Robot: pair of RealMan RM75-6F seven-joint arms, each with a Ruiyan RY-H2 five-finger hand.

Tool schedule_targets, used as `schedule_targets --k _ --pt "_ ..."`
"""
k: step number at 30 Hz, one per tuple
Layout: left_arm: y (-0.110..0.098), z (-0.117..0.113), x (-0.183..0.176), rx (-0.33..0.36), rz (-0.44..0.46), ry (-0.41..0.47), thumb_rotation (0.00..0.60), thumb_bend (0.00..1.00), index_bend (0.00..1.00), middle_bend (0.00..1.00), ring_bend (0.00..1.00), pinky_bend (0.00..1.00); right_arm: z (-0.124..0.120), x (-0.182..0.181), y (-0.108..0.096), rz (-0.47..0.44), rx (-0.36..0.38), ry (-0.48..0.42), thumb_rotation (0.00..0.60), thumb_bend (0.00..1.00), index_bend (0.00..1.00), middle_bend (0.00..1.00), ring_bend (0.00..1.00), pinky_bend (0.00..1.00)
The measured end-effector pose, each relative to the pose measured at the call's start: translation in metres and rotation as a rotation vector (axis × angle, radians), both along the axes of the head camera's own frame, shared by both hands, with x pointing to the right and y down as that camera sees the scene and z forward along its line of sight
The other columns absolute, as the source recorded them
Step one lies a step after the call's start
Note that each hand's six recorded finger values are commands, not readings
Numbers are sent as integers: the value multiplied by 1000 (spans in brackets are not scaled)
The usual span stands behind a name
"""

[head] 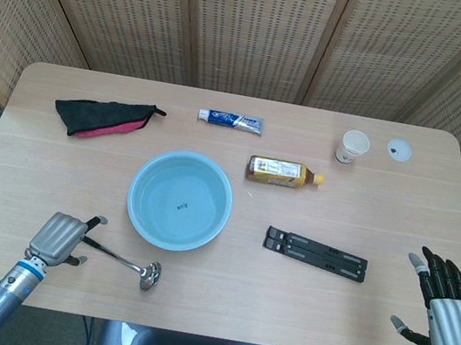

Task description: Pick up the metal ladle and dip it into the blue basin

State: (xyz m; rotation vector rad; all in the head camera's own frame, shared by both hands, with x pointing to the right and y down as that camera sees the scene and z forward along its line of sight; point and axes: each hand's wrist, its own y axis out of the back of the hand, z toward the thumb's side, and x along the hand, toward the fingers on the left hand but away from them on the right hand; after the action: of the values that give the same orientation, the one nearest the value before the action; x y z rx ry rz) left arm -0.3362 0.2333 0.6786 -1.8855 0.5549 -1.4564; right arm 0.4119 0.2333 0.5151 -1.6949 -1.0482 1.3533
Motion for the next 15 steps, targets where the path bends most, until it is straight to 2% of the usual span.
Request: schedule_targets --k 4,15 --pt "5 18 6 -25 2 -27 600 195 316 980 956 1000 0 1 -1 3 -2 -3 600 0 0 0 0 0" --pt "5 35 4 -50 2 -65 600 234 415 981 956 1000 0 1 -1 3 -4 -5 600 0 0 0 0 0"
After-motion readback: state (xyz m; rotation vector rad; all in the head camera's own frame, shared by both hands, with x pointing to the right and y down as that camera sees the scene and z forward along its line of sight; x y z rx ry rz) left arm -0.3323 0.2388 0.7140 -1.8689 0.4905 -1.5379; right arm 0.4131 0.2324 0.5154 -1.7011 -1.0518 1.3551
